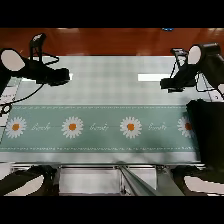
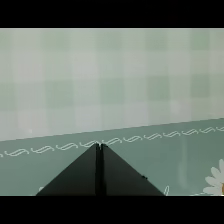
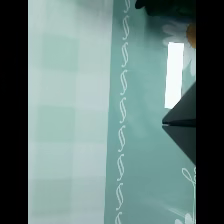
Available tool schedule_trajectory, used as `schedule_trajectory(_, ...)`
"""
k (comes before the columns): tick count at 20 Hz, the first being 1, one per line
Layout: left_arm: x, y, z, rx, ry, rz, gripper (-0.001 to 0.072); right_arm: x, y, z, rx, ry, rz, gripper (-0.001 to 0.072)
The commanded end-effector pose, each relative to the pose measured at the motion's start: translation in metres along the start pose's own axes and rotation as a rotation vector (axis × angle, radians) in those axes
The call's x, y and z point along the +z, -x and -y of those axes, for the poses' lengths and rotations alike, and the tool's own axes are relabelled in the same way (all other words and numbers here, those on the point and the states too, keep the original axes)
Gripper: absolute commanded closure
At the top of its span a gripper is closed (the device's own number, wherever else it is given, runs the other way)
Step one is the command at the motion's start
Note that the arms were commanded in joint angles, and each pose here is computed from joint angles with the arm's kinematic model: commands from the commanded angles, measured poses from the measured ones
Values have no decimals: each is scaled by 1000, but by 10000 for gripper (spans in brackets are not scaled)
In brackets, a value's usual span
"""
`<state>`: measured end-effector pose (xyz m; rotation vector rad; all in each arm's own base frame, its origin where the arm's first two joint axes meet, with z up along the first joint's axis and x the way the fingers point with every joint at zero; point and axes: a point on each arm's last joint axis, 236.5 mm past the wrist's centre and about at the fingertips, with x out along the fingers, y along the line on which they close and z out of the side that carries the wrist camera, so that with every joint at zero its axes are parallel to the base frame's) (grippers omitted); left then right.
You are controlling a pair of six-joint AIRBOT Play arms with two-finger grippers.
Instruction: Fold the shirts.
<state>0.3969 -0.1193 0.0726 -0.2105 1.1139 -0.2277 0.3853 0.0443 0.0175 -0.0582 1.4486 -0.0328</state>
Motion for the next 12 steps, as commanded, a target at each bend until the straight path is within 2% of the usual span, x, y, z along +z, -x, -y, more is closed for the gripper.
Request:
schedule_trajectory(1,-16,-2,-7,32,-18,-64,690,-7,-8,1,-39,15,-47,689)
schedule_trajectory(12,-19,-2,-7,34,-18,-78,690,-7,-8,1,-39,15,-46,689)
